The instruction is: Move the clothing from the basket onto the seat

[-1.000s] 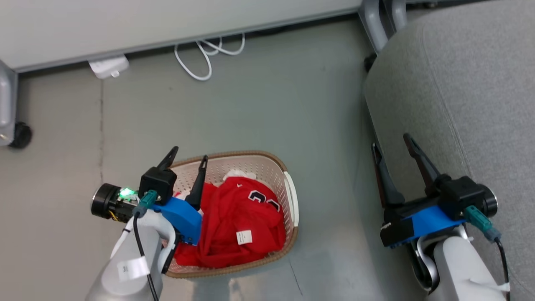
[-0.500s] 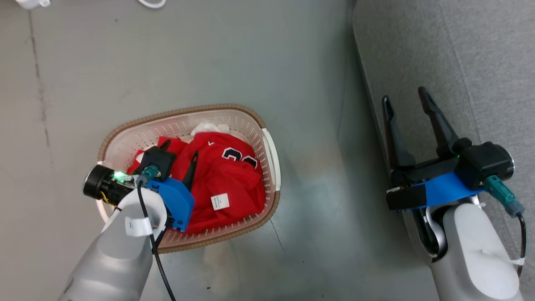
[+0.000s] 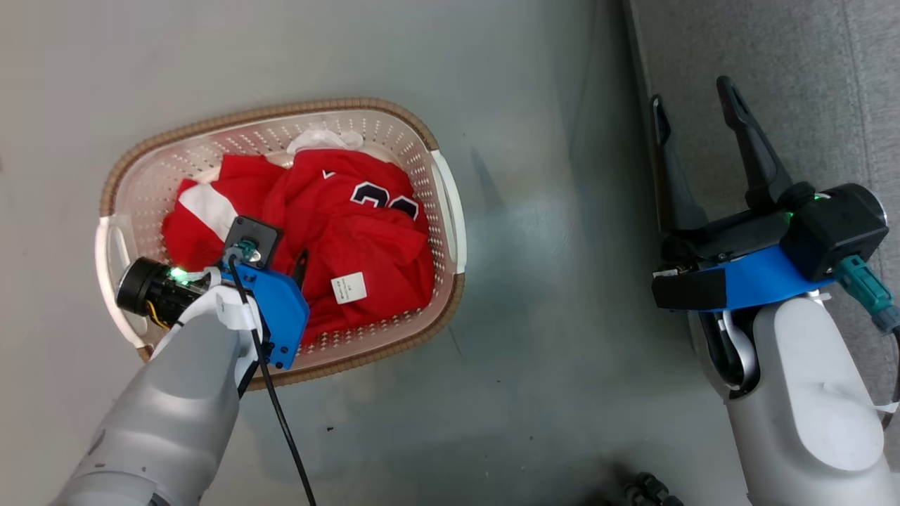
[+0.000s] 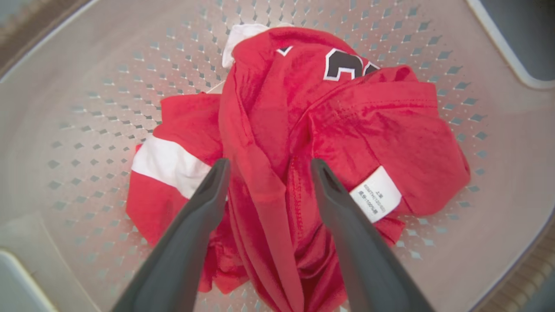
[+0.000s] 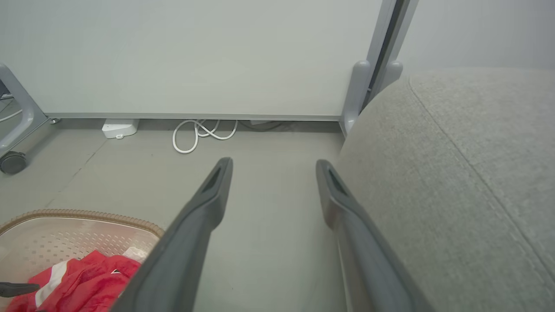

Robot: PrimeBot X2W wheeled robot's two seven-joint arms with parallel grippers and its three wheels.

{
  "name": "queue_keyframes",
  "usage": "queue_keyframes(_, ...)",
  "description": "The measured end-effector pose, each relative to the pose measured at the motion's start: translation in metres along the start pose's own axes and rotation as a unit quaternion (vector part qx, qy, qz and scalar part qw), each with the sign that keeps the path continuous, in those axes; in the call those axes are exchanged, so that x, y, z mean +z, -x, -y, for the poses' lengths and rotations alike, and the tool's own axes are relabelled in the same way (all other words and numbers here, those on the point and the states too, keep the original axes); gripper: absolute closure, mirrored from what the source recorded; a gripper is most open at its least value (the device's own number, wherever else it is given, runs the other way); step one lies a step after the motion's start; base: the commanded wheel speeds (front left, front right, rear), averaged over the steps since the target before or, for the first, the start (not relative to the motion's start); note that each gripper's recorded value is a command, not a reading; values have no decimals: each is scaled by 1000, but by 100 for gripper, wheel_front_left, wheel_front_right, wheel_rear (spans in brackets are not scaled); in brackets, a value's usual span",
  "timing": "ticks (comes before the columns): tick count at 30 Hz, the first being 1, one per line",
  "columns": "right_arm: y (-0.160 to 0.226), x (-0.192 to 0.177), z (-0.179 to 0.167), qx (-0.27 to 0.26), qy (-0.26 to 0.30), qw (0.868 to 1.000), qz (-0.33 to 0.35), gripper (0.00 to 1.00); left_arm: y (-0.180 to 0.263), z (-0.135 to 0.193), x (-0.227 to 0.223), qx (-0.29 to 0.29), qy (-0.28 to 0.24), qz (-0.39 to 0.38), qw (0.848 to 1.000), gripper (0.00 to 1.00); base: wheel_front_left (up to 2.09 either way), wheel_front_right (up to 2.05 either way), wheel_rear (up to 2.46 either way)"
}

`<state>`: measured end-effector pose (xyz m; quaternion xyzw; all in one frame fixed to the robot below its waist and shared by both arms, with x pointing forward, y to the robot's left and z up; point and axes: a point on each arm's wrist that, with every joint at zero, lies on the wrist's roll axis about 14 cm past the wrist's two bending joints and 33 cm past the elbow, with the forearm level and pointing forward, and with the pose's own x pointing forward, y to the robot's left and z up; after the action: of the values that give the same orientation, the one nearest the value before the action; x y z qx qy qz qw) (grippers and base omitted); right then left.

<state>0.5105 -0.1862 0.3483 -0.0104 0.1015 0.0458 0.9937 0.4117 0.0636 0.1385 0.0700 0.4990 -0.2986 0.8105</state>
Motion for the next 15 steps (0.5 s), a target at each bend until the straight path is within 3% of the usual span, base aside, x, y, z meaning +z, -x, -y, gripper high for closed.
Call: queue_keyframes(15,-9,-42,5,-3,11,999,-37,0,-33,-5,-28,-19,22,-60,998,0,0,0,0)
